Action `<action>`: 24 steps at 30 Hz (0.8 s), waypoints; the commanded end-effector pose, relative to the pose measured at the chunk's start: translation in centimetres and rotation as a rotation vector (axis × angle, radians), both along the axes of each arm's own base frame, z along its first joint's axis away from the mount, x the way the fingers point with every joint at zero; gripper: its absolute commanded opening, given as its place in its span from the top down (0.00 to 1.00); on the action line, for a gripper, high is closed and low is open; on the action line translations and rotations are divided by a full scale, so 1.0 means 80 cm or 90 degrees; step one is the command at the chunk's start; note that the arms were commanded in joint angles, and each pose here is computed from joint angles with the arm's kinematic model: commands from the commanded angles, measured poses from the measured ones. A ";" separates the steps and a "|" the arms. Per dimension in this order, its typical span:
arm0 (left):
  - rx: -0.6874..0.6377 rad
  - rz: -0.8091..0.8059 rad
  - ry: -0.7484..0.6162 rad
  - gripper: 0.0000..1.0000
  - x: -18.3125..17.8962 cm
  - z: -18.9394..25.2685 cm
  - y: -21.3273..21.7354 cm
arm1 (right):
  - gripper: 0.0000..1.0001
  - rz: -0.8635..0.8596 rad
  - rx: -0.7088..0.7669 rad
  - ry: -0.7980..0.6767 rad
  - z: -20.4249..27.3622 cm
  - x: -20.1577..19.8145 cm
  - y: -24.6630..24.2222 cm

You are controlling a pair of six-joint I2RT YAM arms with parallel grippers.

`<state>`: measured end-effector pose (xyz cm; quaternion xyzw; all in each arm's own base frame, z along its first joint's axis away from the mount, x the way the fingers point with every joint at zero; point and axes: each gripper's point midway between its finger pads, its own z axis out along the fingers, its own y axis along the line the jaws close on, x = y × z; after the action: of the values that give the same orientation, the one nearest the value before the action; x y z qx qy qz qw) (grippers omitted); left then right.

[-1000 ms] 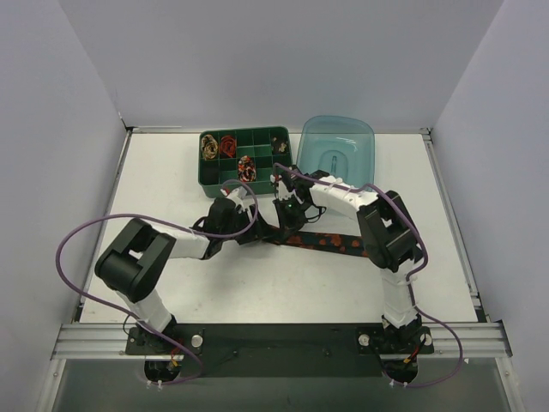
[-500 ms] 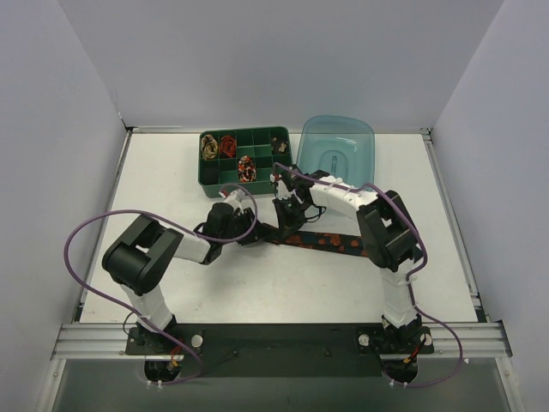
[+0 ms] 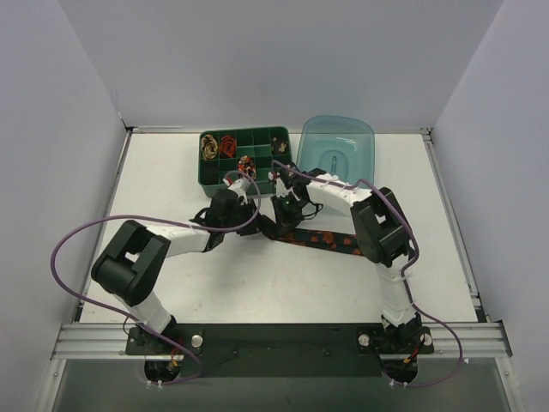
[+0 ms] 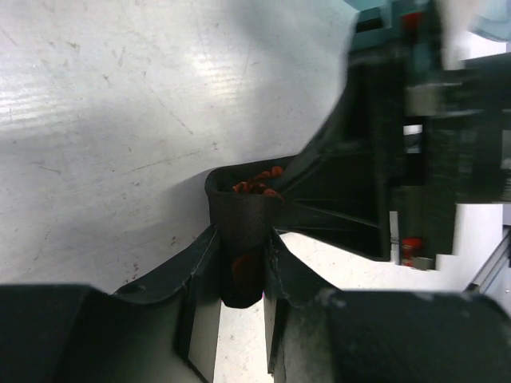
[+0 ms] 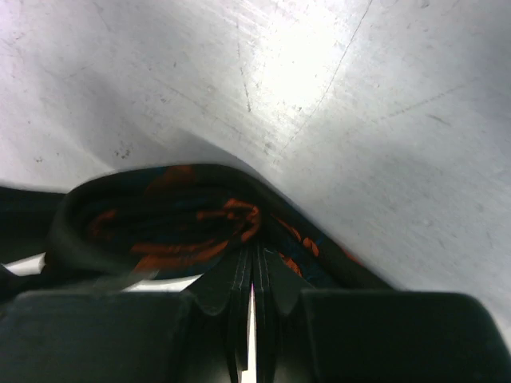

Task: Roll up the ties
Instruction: Roll the tie at the center of the board.

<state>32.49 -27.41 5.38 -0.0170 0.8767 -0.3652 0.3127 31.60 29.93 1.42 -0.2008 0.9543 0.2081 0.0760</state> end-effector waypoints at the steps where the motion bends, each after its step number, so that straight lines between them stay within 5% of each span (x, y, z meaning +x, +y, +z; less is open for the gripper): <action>1: 0.014 -0.042 -0.089 0.74 0.010 0.065 -0.031 | 1.00 -0.008 -0.028 0.009 -0.019 0.005 -0.002; 24: 0.243 0.007 -0.088 0.78 0.003 0.048 -0.061 | 1.00 -0.011 0.004 0.022 -0.021 0.003 0.018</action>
<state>32.05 -30.45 7.55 0.0754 0.9158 -0.1776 0.3524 32.23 30.51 1.20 -0.1897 0.9553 0.2161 0.0694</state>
